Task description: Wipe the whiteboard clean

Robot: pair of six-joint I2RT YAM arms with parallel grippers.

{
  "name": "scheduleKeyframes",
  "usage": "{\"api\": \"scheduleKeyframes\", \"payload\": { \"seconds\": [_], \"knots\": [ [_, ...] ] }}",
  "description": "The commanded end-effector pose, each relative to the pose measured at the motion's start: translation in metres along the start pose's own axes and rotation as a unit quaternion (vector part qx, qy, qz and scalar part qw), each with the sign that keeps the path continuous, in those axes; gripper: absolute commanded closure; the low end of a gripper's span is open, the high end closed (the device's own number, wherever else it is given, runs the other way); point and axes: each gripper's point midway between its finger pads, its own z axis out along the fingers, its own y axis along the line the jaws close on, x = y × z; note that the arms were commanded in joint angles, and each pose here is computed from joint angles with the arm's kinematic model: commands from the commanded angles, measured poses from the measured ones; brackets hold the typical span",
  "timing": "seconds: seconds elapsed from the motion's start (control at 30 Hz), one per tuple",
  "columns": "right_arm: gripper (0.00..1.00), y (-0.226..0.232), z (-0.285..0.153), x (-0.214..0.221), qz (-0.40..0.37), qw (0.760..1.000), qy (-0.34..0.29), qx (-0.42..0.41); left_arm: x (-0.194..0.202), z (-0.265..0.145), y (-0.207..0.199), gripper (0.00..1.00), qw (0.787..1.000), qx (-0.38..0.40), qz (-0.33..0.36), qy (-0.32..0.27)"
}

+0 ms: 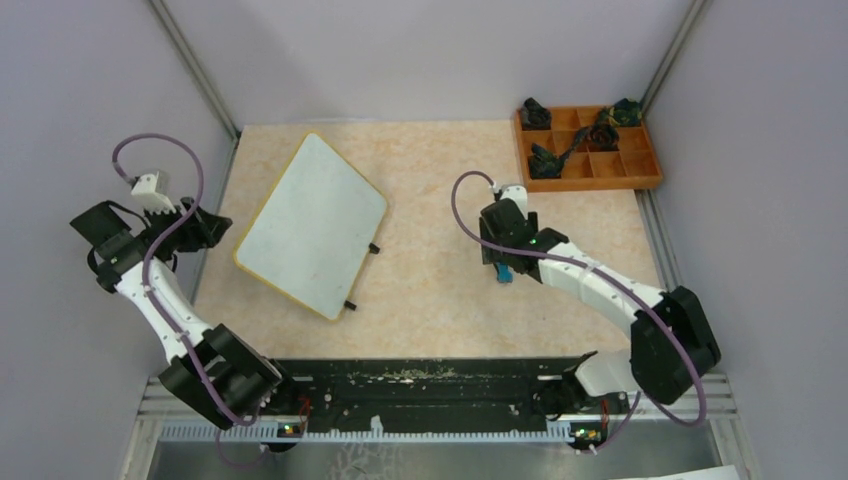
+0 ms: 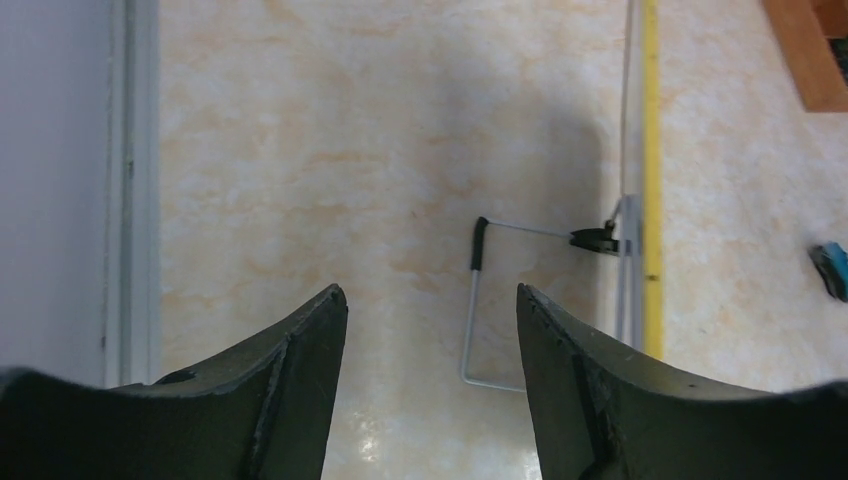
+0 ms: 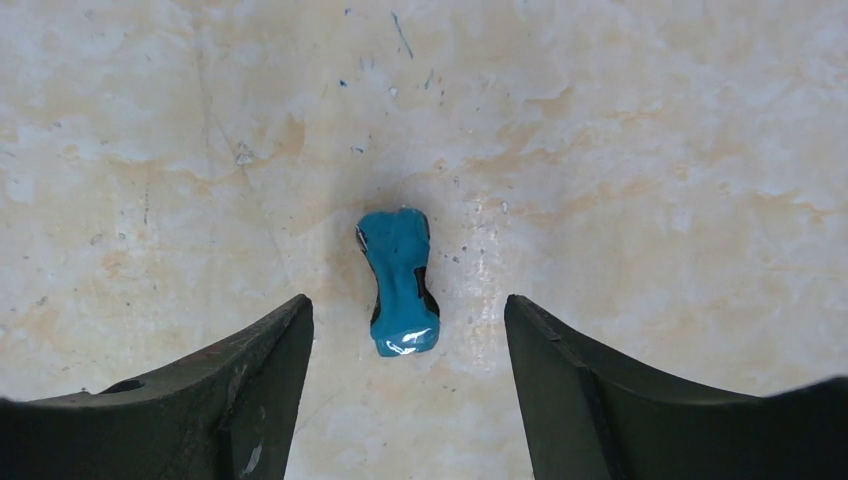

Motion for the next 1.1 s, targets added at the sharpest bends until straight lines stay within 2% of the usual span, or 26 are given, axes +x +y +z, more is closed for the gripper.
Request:
{"api": "scheduleKeyframes", "payload": {
  "seconds": [0.0, 0.13, 0.23, 0.33, 0.53, 0.8, 1.07],
  "knots": [
    [0.30, -0.017, -0.026, -0.031, 0.031, 0.997, -0.067, 0.012, -0.005, 0.007, 0.046, 0.32, 0.996, -0.081, 0.000, -0.022],
    [0.30, -0.030, -0.041, -0.044, 0.057, 0.993, -0.103, 0.020, 0.020, 0.016, 0.063, 0.32, 0.994, -0.105, -0.008, -0.013],
    [0.29, -0.040, -0.041, -0.045, 0.070, 0.991, -0.108, 0.034, 0.040, 0.021, 0.075, 0.33, 0.992, -0.127, -0.004, -0.017],
    [0.26, -0.045, -0.038, -0.044, 0.078, 0.990, -0.107, 0.050, 0.058, 0.022, 0.094, 0.33, 0.981, -0.187, -0.021, -0.036],
    [0.24, -0.038, -0.031, -0.041, 0.089, 0.989, -0.110, 0.036, 0.083, 0.013, 0.112, 0.32, 0.962, -0.265, -0.006, -0.064],
    [0.25, -0.041, -0.044, -0.043, 0.120, 0.980, -0.159, 0.010, 0.122, 0.018, 0.114, 0.31, 0.959, -0.277, 0.003, -0.055],
    [0.27, -0.040, -0.031, -0.030, 0.107, 0.985, -0.132, 0.022, 0.148, 0.028, 0.123, 0.31, 0.961, -0.275, -0.014, -0.031]
  ]
}}
